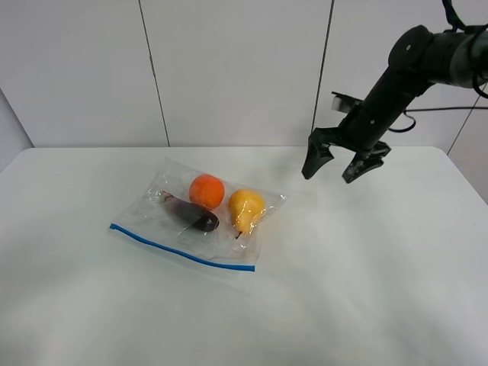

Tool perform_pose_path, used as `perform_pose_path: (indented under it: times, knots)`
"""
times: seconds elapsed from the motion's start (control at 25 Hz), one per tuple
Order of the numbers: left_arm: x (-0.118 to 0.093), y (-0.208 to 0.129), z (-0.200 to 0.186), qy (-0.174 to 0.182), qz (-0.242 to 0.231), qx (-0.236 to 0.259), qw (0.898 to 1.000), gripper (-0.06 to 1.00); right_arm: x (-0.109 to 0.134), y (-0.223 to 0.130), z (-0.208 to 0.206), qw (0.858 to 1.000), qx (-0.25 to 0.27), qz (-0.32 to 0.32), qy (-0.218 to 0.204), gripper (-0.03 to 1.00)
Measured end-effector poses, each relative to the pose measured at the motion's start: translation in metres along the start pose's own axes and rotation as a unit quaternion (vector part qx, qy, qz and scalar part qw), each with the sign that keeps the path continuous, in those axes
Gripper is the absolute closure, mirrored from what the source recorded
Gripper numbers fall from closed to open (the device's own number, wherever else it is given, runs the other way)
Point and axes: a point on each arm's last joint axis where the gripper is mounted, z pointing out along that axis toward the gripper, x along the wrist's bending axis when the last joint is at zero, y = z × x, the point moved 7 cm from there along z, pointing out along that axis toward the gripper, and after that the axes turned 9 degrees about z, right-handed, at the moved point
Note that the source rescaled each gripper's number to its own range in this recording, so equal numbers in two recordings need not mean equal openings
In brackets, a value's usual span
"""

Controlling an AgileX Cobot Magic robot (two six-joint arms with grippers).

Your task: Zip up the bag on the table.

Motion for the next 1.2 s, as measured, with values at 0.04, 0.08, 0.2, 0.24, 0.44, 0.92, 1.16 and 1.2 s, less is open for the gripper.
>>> perform_pose_path:
  times: [0.04,0.08,0.2,0.24,0.44,0.92,1.16,1.2]
  knots:
    - [0.000,0.000,0.000,0.000,0.000,0.000,1.000,-0.05,-0.009,0.005,-0.006,0.999,-0.009,0.002,-0.033,-0.03]
    - [0.000,0.000,0.000,0.000,0.000,0.000,1.000,-0.05,-0.017,0.007,-0.011,0.998,-0.014,-0.001,-0.062,-0.03]
    - [0.000,0.000,0.000,0.000,0.000,0.000,1.000,-0.05,-0.033,0.009,-0.019,0.994,-0.013,-0.003,-0.113,-0.03]
    - [0.000,0.000,0.000,0.000,0.000,0.000,1.000,-0.05,-0.036,0.008,-0.020,0.993,-0.012,0.000,-0.116,-0.03]
    - [0.000,0.000,0.000,0.000,0.000,0.000,1.000,-0.05,-0.055,0.009,-0.025,0.992,-0.016,0.024,-0.123,-0.03]
    - [0.000,0.000,0.000,0.000,0.000,0.000,1.000,-0.05,-0.062,-0.055,-0.062,0.990,0.002,0.051,-0.132,-0.03]
    - [0.000,0.000,0.000,-0.001,0.000,0.001,1.000,-0.05,-0.054,-0.130,-0.082,0.989,0.020,0.053,-0.137,-0.03]
    - [0.000,0.000,0.000,-0.001,0.000,0.001,1.000,-0.05,-0.053,-0.144,-0.085,0.989,0.021,0.053,-0.137,-0.03]
